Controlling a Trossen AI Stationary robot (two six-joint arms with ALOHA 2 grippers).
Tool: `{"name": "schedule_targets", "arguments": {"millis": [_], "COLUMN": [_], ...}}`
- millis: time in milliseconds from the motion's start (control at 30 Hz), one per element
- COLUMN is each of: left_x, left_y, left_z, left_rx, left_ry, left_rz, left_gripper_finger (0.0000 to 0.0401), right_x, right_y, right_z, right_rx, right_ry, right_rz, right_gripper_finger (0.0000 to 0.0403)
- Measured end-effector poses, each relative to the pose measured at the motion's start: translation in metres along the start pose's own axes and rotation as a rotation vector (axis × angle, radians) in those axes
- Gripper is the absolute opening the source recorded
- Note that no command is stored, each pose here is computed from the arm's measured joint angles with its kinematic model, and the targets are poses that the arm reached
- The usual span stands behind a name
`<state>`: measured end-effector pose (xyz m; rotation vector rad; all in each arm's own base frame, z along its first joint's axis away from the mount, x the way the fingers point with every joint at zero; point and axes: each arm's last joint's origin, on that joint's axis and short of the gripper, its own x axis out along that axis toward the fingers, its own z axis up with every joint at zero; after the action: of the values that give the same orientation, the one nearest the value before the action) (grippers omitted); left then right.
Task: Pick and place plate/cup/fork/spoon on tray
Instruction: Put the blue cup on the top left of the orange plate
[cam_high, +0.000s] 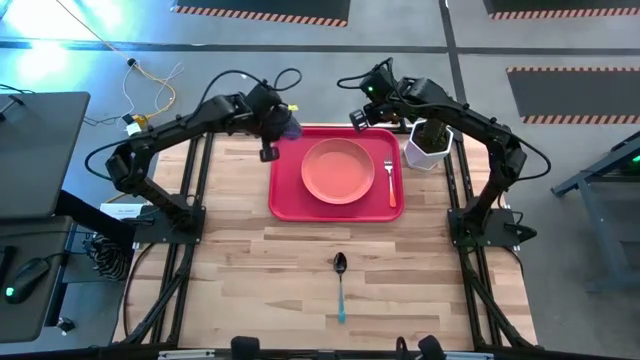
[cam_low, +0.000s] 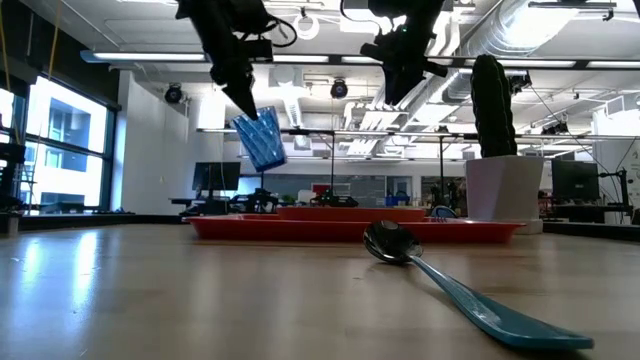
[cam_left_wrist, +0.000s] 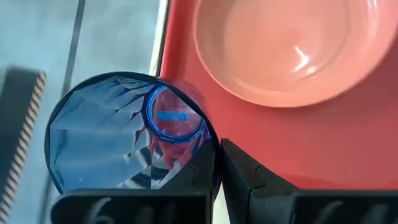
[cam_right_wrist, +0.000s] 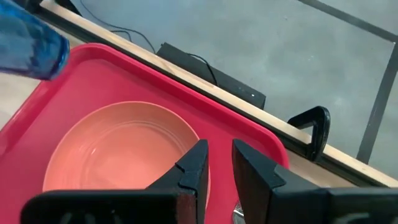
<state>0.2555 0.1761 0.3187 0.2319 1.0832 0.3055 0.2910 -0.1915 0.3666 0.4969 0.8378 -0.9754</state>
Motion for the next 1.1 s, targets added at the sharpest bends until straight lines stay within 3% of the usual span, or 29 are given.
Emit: {"name": "schedule_targets", "arguments": {"millis": [200, 567, 1100], "left_x": [0.002, 0.036, 0.088], "left_y": [-0.001, -0.008, -0.013], "left_z": [0.0, -0.002, -0.007], "left_rx": [0.144, 0.205, 0.225], "left_ry": [-0.003, 0.1, 0.236], "left_rz": [-0.018, -0.139, -0.205], "left_gripper_finger": [0.0005, 0.0005, 0.0005], "right_x": [0.0, 0.0, 0.0], "right_y": [0.0, 0.0, 0.0], "right_z": [0.0, 0.0, 0.0], "right_rx": [0.05, 0.081, 0.106], "right_ry": [0.0, 0.0, 0.001], "right_rz": [0.0, -0.003, -0.004], "right_gripper_finger": [0.0064, 0.0064, 0.0064]}}
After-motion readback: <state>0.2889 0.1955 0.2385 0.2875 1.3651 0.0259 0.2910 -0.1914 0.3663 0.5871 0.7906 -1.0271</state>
